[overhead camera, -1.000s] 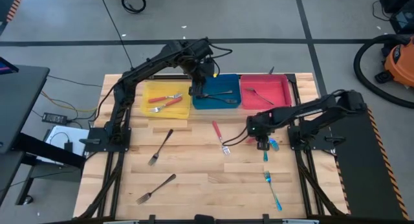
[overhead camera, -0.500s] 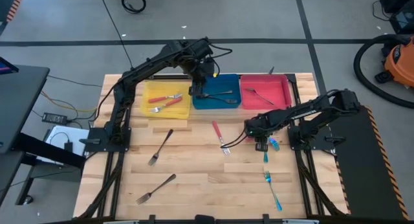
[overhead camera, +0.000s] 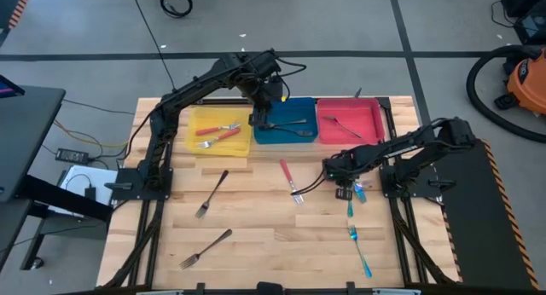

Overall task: Sort silverware by color (type)
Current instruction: Put the right pink fork into the yellow bin

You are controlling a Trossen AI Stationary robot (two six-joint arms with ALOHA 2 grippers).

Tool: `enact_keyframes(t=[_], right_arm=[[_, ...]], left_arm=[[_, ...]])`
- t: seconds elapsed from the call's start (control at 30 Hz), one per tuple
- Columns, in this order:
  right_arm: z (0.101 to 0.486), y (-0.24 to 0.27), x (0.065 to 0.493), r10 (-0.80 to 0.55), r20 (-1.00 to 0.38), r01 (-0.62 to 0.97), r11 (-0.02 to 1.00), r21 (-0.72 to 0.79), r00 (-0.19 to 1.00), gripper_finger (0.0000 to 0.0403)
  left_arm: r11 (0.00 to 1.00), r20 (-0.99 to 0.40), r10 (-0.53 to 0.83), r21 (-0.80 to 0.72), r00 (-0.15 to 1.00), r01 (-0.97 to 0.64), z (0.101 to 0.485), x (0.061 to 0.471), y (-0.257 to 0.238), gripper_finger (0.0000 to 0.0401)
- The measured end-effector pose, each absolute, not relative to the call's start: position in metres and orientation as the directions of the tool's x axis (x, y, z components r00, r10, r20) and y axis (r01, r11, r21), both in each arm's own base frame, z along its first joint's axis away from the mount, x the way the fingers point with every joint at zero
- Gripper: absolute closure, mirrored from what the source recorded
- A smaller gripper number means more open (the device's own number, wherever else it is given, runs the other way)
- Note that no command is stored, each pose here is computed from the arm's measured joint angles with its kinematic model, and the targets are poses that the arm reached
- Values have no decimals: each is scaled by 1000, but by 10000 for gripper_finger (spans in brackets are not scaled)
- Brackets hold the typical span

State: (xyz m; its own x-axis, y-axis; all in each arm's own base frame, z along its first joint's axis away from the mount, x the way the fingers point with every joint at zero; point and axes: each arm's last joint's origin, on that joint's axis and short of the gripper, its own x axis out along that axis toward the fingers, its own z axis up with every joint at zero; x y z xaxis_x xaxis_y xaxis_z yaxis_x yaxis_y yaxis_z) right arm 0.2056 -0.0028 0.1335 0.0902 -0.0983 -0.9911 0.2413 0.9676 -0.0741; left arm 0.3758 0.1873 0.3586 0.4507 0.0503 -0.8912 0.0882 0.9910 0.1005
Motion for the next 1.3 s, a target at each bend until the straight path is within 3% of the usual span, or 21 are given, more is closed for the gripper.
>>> enact_keyframes(t=[0.1,0.2,0.5,0.77,1.0,1.3], right_arm=[[139,-4,210,-120,-988,264,960,-91,99,347],[149,-5,215,-142,-982,285,953,-101,127,379],[187,-5,223,-146,-954,300,952,-64,262,379],[226,-9,223,-244,-876,357,930,-90,415,379],[263,-12,225,-360,-688,411,906,-98,630,379],[298,-17,231,-521,-388,505,850,-153,760,379]], left_arm=[[991,-891,50,100,451,88,359,376,187,312],[991,-892,51,100,450,86,359,375,188,312],[996,-913,37,67,407,60,356,364,200,312],[961,-817,-266,-186,512,204,358,353,209,312],[905,-712,-408,-234,571,356,357,357,208,312],[885,-645,-390,-64,657,461,360,386,195,312]])
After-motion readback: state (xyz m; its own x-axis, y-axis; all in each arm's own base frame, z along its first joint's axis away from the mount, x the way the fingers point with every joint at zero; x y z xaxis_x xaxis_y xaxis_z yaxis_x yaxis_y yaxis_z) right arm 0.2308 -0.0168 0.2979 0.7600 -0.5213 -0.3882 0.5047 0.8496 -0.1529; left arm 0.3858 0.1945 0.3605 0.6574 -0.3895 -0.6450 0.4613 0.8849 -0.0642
